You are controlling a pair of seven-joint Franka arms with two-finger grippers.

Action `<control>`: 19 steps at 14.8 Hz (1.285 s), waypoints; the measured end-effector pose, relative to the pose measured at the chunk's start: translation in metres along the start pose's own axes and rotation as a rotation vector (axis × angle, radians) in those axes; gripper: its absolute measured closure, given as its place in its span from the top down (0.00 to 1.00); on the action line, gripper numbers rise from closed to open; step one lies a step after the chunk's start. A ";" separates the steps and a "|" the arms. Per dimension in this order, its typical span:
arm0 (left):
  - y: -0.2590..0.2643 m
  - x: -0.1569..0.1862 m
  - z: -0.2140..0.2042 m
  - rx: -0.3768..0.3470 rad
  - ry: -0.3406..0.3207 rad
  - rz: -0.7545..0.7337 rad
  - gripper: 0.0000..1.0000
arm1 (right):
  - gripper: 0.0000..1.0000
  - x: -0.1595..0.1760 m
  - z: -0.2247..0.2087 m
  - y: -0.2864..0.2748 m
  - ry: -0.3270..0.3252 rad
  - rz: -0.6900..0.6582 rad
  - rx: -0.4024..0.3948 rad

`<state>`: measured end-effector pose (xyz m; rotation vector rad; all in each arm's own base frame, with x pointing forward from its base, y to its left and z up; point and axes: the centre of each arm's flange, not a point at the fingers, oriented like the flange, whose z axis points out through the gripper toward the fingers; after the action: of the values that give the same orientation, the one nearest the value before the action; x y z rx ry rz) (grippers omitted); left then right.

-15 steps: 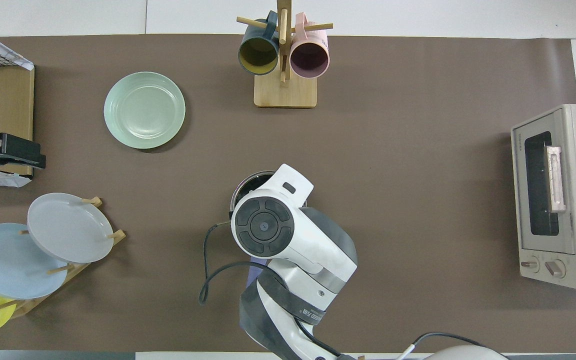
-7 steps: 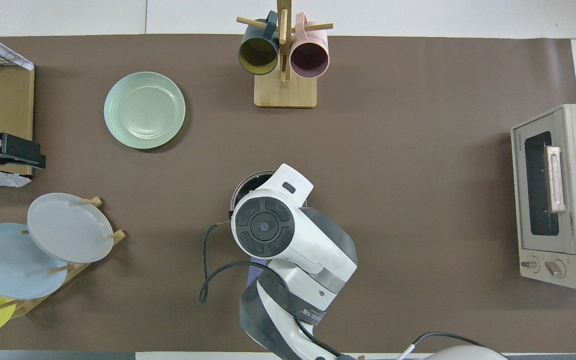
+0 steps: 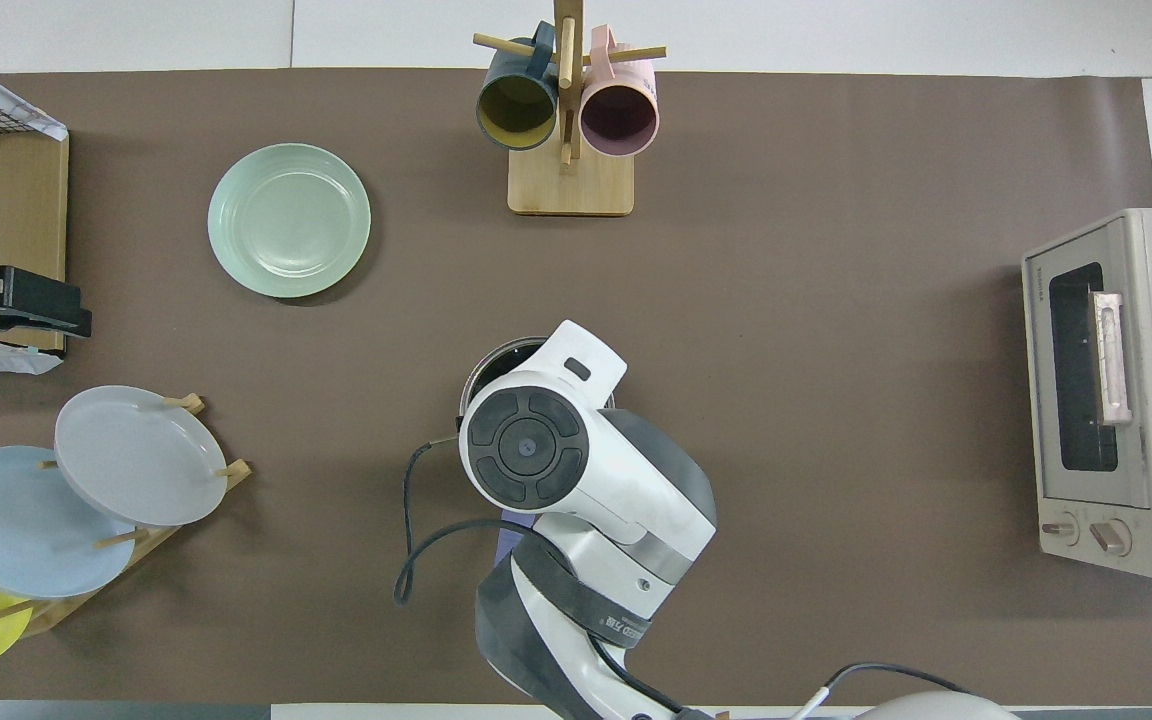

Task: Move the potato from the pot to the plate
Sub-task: 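Grasp the glass lid knob with the right gripper, then lift the lid off and set it near the toaster with the right gripper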

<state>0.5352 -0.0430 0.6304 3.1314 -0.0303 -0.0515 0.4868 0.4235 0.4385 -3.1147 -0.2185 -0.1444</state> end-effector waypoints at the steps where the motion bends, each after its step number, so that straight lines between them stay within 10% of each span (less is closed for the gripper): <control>1: 0.000 0.000 0.000 0.000 0.000 0.000 1.00 | 0.65 0.009 -0.009 0.011 -0.001 -0.011 -0.006; 12: 0.001 0.000 0.000 0.000 0.000 0.001 1.00 | 0.65 0.050 0.001 0.266 -0.167 -0.090 -0.045; 19: 0.042 -0.005 0.012 -0.003 0.002 0.076 1.00 | 0.65 0.003 0.067 0.345 -0.096 -0.137 -0.040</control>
<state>0.5286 -0.0846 0.6194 3.1242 -0.1493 -0.0484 0.5444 0.0841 0.3693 -3.1486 -0.4371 -0.0001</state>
